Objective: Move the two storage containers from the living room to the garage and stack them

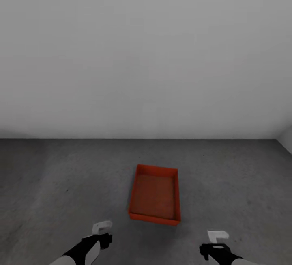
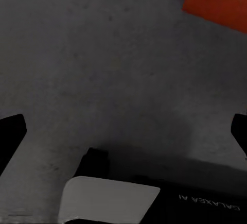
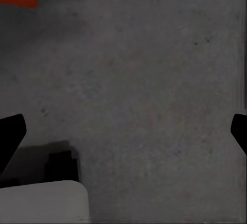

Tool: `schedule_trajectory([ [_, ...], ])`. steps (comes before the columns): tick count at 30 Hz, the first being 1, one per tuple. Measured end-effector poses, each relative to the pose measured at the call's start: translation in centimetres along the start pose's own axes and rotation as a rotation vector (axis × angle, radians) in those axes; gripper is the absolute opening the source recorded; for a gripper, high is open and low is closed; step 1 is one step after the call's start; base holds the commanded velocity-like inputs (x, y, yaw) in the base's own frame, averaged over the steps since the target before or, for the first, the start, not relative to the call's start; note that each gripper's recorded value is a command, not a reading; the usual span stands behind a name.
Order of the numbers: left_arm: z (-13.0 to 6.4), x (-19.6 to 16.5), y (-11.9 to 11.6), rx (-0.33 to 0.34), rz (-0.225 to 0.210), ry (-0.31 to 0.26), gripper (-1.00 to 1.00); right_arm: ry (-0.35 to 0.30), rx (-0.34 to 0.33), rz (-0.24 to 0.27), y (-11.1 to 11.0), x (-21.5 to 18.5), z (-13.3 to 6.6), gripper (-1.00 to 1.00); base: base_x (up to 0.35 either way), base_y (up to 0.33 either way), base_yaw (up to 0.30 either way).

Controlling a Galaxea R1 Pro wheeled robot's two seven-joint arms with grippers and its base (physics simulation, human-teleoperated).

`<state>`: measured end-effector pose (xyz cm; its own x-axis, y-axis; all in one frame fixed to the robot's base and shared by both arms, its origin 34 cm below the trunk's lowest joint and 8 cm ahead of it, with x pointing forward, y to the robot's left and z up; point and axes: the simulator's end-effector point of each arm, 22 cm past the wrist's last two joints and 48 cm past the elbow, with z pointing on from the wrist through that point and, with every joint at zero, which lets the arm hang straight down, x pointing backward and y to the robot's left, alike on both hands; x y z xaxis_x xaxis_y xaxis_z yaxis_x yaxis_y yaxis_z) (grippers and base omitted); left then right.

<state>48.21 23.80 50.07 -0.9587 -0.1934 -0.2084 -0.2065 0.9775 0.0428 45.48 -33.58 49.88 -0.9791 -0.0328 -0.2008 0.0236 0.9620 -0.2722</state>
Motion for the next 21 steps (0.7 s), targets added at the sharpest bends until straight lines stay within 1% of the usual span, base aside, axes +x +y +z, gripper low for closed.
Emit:
schedule_trajectory([
  [1, -0.1, 0.6, 0.3, -0.003, -0.005, 0.013, 1.00, 0.006, 0.001, -0.002, -0.1, 0.4, -0.1, 1.00, 0.000, 0.000, 0.000],
  [3, -0.2, 2.9, 1.4, -0.019, -0.016, 0.064, 1.00, 0.026, 0.004, -0.007, -0.4, 1.9, -0.4, 1.00, 0.000, 0.000, 0.000],
  [5, -0.4, 4.3, 2.2, -0.031, -0.022, 0.095, 1.00, 0.037, 0.004, -0.010, -0.5, 2.8, -0.7, 1.00, 0.000, 0.000, 0.000],
  [10, -1.0, 5.4, 3.3, -0.046, -0.024, 0.123, 1.00, 0.051, 0.003, -0.015, -0.6, 3.8, -1.4, 1.00, 0.000, 0.000, 0.000],
  [12, -1.3, 6.2, 3.7, -0.052, -0.023, 0.140, 1.00, 0.064, 0.002, -0.020, -0.6, 4.8, -1.7, 1.00, 0.000, 0.000, 0.000],
  [13, -1.5, 7.0, 4.1, -0.058, -0.022, 0.158, 1.00, 0.082, -0.001, -0.025, -0.5, 6.3, -2.0, 1.00, 0.000, 0.000, 0.000],
  [21, -2.6, 7.4, 4.7, -0.066, -0.021, 0.167, 1.00, 0.120, -0.011, -0.037, -0.3, 10.8, -3.5, 1.00, 0.000, 0.000, 0.000],
])
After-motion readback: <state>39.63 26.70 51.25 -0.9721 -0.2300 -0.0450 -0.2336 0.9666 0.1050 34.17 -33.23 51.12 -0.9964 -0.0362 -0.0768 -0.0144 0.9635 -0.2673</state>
